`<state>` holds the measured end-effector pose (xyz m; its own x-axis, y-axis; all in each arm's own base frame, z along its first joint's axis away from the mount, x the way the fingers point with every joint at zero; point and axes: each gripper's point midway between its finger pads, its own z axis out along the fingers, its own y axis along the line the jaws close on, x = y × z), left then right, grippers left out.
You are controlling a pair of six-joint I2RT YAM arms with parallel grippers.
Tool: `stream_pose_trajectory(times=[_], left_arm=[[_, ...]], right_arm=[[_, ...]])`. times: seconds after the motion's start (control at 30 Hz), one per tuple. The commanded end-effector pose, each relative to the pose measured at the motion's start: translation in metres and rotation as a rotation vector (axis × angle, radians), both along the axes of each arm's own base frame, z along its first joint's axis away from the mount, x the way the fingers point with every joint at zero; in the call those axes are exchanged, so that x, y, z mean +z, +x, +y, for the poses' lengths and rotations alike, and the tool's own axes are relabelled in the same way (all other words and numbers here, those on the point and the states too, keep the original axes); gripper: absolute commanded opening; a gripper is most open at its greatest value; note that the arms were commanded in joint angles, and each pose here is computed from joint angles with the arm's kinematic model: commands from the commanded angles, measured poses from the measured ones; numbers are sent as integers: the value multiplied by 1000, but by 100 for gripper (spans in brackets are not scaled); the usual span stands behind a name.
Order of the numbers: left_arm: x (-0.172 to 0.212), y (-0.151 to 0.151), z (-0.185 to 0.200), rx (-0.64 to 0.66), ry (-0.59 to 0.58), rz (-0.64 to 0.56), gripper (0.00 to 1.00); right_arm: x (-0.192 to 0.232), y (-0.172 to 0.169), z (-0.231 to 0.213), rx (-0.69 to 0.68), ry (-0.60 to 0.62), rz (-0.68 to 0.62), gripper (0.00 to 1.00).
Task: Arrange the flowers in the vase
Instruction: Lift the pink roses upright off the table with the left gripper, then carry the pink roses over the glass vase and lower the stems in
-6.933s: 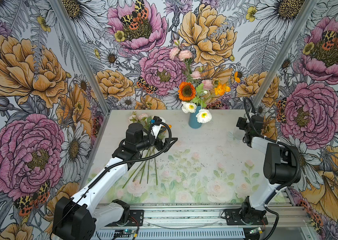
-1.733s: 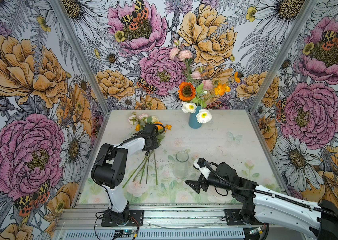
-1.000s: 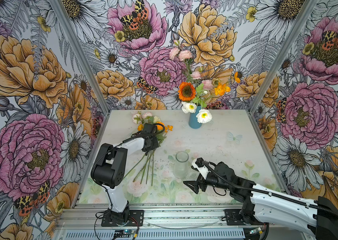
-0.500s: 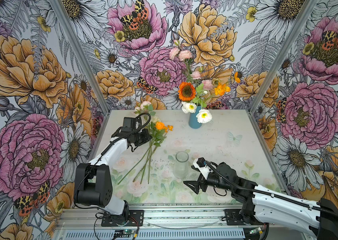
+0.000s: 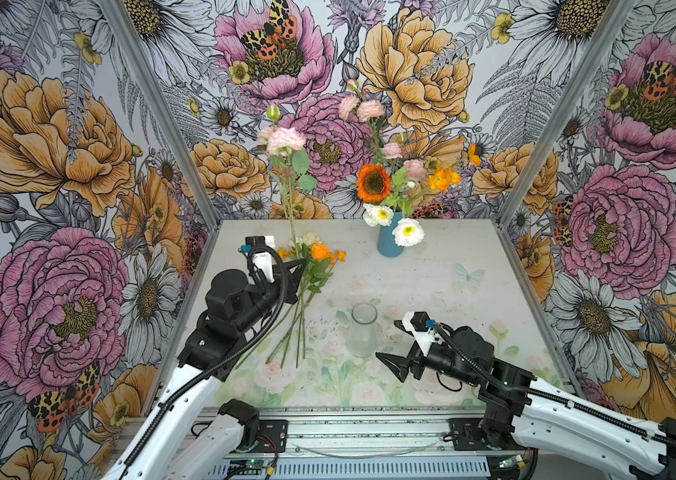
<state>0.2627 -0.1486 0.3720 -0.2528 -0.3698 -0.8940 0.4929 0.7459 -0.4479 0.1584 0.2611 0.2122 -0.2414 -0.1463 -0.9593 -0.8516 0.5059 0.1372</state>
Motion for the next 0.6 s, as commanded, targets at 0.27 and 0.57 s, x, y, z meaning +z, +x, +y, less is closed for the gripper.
stream_pose_trajectory(times=[0.27, 0.57], left_arm=[[131, -43, -14, -19, -288, -505, 0], [140, -32, -61, -75, -304, -525, 0]], right_arm=[[11, -4, 2, 18, 9, -14, 99], [15, -4, 2, 21, 22, -9, 100]])
